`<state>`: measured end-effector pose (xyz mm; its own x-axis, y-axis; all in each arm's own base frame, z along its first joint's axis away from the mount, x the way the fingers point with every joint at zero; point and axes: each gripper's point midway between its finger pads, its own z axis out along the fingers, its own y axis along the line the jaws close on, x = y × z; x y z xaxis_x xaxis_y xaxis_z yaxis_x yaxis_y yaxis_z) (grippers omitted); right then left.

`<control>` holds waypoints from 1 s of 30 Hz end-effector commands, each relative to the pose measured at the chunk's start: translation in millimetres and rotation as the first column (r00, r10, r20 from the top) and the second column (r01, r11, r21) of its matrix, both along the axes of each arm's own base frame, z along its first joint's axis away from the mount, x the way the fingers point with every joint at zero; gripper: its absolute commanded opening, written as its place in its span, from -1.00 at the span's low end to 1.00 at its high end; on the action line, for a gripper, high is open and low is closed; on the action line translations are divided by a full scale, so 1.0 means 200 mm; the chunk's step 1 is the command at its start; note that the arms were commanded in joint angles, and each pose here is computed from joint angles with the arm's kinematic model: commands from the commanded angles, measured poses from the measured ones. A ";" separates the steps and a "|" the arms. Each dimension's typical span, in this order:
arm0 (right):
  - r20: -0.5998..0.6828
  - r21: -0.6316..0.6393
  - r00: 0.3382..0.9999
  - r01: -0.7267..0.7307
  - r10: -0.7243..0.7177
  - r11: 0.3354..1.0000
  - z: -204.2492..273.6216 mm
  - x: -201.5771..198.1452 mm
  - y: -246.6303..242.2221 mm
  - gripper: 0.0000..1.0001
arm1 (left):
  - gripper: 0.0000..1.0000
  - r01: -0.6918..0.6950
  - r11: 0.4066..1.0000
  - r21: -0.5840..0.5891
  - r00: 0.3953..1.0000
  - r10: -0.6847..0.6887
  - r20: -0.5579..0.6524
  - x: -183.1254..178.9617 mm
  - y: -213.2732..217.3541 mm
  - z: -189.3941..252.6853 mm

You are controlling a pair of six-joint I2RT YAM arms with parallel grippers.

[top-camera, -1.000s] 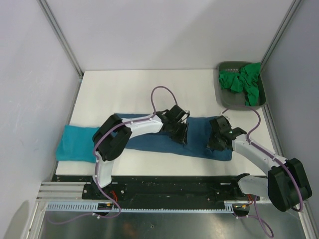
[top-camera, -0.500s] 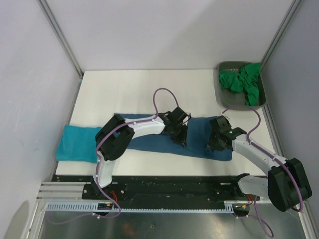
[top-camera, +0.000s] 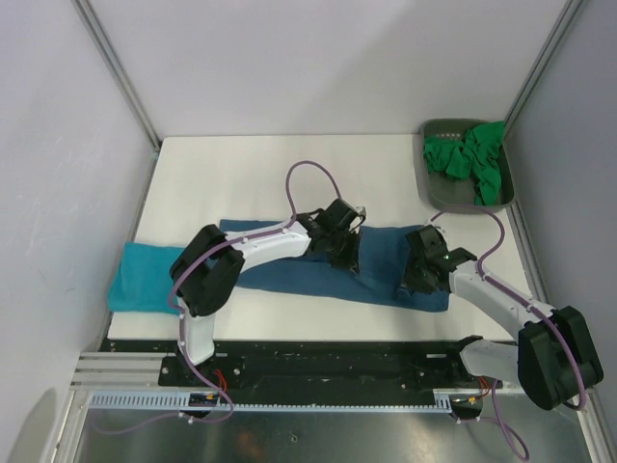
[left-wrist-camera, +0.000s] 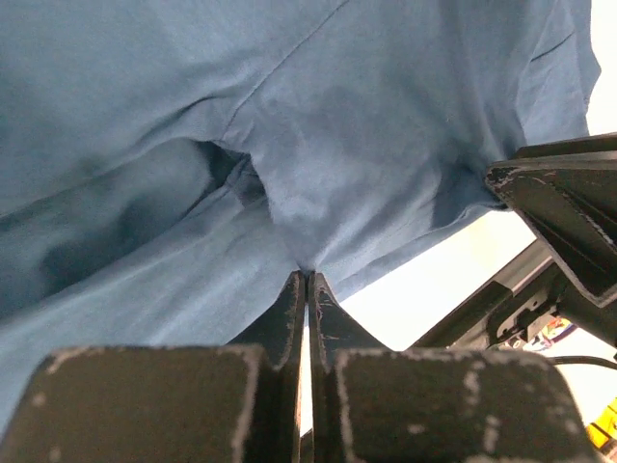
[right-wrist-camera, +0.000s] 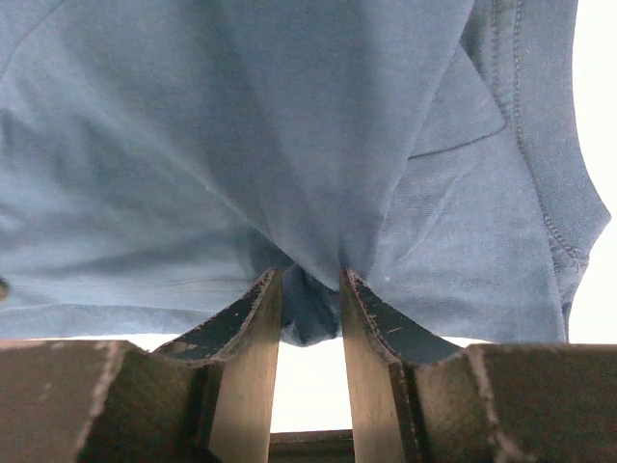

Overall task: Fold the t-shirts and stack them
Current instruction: Fold the other side of the tshirt into a rectangle

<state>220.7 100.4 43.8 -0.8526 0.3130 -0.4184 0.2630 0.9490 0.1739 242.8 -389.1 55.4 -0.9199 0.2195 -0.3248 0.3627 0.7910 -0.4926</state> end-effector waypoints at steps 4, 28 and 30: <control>0.010 -0.002 0.999 0.031 -0.031 1.000 -0.02 -0.01 -0.03 -0.29 | -1.00 -0.063 0.997 -0.035 0.997 0.064 0.049 0.08 0.08 0.13; 0.051 0.094 0.982 0.175 -0.180 0.980 0.13 -0.02 -0.04 -0.31 | -0.51 -0.018 1.000 0.020 1.000 0.018 0.013 0.03 0.13 -0.02; 0.044 0.091 0.969 0.239 -0.244 0.967 0.12 -0.02 -0.09 -0.29 | -0.43 -0.019 1.000 0.007 0.999 0.019 0.041 0.03 0.15 0.04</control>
<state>213.3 101.7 64.5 -0.7884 0.4453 -0.4244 0.3442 0.8912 0.2955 250.2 -363.2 43.0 -0.9316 0.1917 -0.3090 0.3241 0.8231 -0.4663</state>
